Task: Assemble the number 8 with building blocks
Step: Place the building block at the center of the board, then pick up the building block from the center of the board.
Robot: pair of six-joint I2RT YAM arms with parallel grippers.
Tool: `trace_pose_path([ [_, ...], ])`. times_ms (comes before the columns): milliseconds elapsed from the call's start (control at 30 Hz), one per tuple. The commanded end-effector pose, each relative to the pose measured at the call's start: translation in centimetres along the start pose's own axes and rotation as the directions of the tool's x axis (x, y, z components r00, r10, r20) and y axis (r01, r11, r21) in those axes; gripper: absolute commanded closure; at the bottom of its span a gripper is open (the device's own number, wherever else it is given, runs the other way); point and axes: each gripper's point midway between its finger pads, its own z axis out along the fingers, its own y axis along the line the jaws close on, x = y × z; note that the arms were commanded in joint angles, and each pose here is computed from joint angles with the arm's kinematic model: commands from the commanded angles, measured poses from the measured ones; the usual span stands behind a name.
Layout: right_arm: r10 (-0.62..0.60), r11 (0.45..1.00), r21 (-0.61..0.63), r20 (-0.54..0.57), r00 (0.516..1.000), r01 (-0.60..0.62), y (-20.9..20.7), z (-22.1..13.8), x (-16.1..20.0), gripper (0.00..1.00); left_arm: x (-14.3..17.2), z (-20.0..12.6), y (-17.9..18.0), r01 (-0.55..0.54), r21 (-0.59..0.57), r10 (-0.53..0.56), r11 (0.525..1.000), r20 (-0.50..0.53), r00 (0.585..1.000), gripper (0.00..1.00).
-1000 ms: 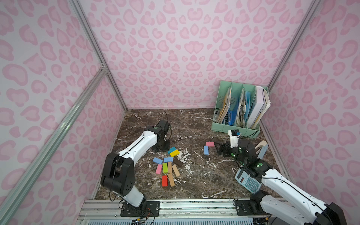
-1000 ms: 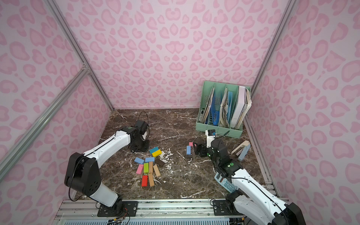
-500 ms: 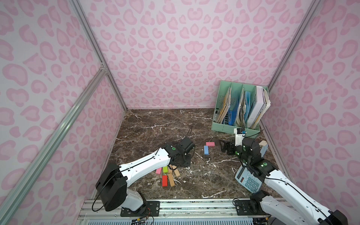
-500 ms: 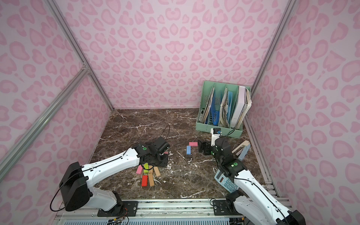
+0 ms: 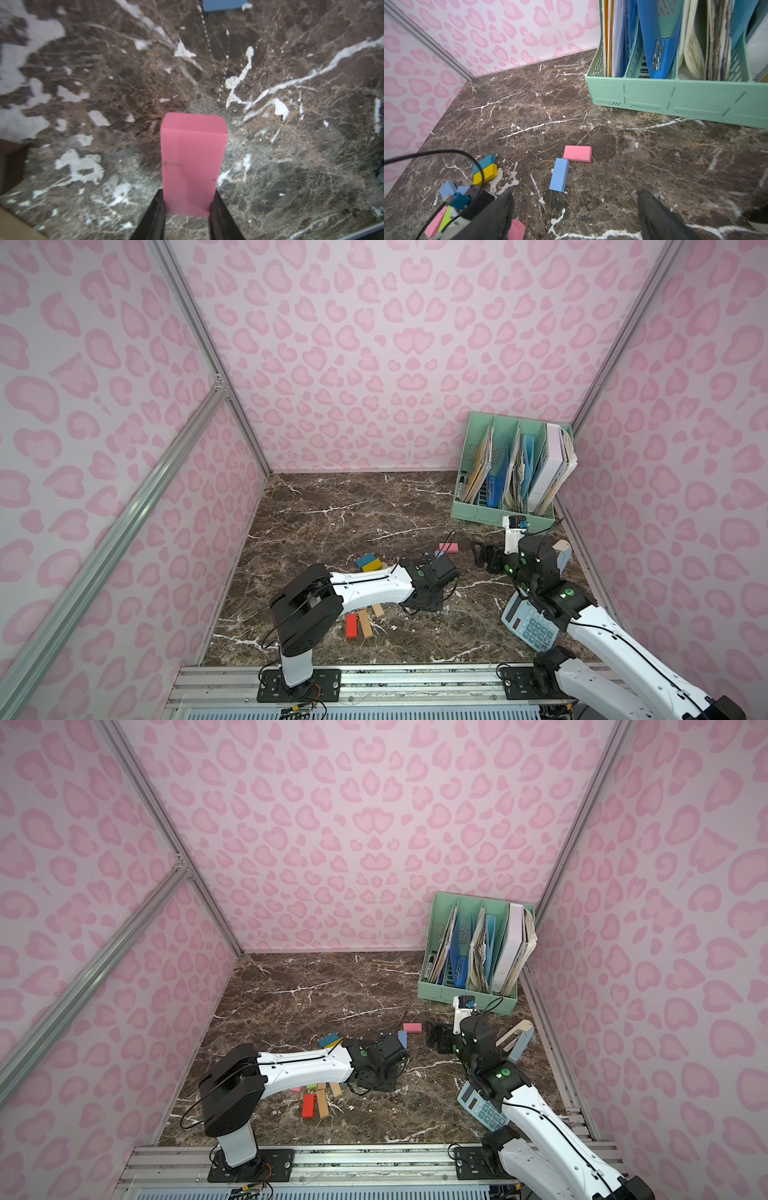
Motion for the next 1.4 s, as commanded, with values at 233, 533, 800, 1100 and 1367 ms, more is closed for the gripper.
trace_pose_path([
  [233,0.02,1.0,0.014,-0.014,1.0,-0.02,-0.6,0.2,0.8,0.07,0.9,1.9,-1.2,0.032,0.038,-0.03,0.999,-0.054,0.998,0.57],
  [533,0.033,0.999,0.019,-0.05,0.998,-0.032,-0.8,0.6,1.6,0.07,-0.4,-0.6,-1.0,0.018,0.041,-0.019,0.999,0.022,1.0,0.32],
  [800,0.081,0.996,-0.015,-0.144,0.986,-0.084,-0.4,0.9,4.6,0.08,-4.4,-8.3,2.1,-0.041,-0.023,0.045,0.999,0.244,0.969,0.2],
  [1100,0.105,0.994,-0.014,-0.247,0.963,-0.112,2.5,1.5,9.3,0.12,-9.0,-16.5,9.4,-0.012,-0.057,0.035,0.998,0.417,0.908,0.02],
  [1367,0.092,0.996,0.03,-0.377,0.921,-0.088,5.4,3.1,13.9,0.26,-10.7,-20.1,15.6,0.013,-0.108,0.041,0.994,0.482,0.875,0.02],
])
